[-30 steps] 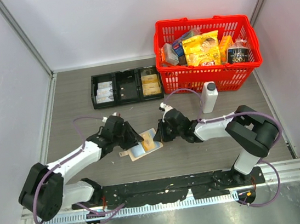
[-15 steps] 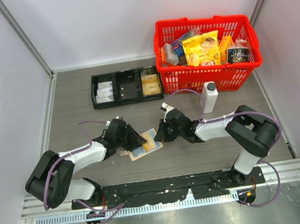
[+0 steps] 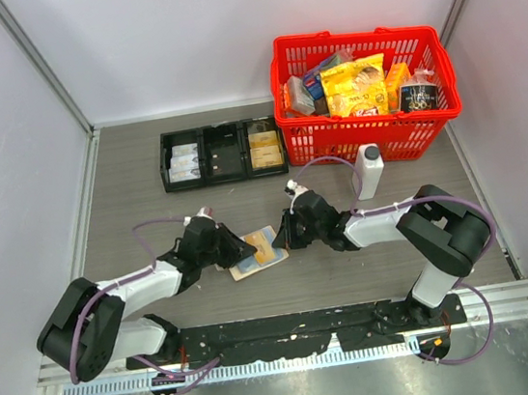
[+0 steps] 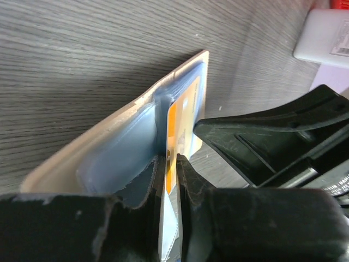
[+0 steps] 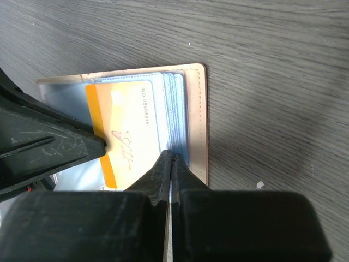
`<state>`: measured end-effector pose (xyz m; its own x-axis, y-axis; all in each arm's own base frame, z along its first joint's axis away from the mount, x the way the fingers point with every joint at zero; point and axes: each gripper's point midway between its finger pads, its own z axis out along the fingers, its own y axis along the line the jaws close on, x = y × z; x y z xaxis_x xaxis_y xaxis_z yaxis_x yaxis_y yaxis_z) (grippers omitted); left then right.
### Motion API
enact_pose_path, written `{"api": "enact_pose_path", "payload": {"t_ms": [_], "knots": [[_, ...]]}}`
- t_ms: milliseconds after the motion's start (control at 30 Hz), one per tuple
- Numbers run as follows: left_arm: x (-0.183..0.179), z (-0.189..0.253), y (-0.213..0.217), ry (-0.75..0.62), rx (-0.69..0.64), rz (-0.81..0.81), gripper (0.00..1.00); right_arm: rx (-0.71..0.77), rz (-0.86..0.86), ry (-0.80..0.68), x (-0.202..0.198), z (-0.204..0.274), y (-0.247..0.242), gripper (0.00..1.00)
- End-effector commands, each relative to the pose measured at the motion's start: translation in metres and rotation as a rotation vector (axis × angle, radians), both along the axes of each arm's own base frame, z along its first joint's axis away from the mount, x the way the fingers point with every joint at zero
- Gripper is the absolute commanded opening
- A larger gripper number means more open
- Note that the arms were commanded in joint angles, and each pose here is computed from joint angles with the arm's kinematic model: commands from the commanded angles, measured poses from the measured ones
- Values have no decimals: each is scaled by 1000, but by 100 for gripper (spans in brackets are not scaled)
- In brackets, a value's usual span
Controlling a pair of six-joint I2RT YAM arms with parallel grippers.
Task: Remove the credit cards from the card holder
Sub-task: Remove the credit card from the card holder.
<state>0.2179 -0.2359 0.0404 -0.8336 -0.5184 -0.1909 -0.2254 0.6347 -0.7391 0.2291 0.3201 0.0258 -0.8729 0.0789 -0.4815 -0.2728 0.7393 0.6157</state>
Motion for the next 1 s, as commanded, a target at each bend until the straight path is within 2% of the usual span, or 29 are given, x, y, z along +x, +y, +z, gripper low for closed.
{"api": "enact_pose_path", "payload": {"t_ms": [0,233,467,667,967], "knots": [[12,43,-20,-122,-144,-28,15,-63,1,57,-10,-22,-10,2],[11,39,-22,-119,-146,-38,10,-67,0,59,-10,-23,-11,2],[9,38,-17,-126,-118,-39,0,-76,-1,68,-10,-27,-11,2],[3,32,5,-120,3,-15,0,-85,-5,73,-10,-30,-13,2],[-11,24,29,-91,96,19,0,-88,-5,82,-9,-31,-12,2]]}}
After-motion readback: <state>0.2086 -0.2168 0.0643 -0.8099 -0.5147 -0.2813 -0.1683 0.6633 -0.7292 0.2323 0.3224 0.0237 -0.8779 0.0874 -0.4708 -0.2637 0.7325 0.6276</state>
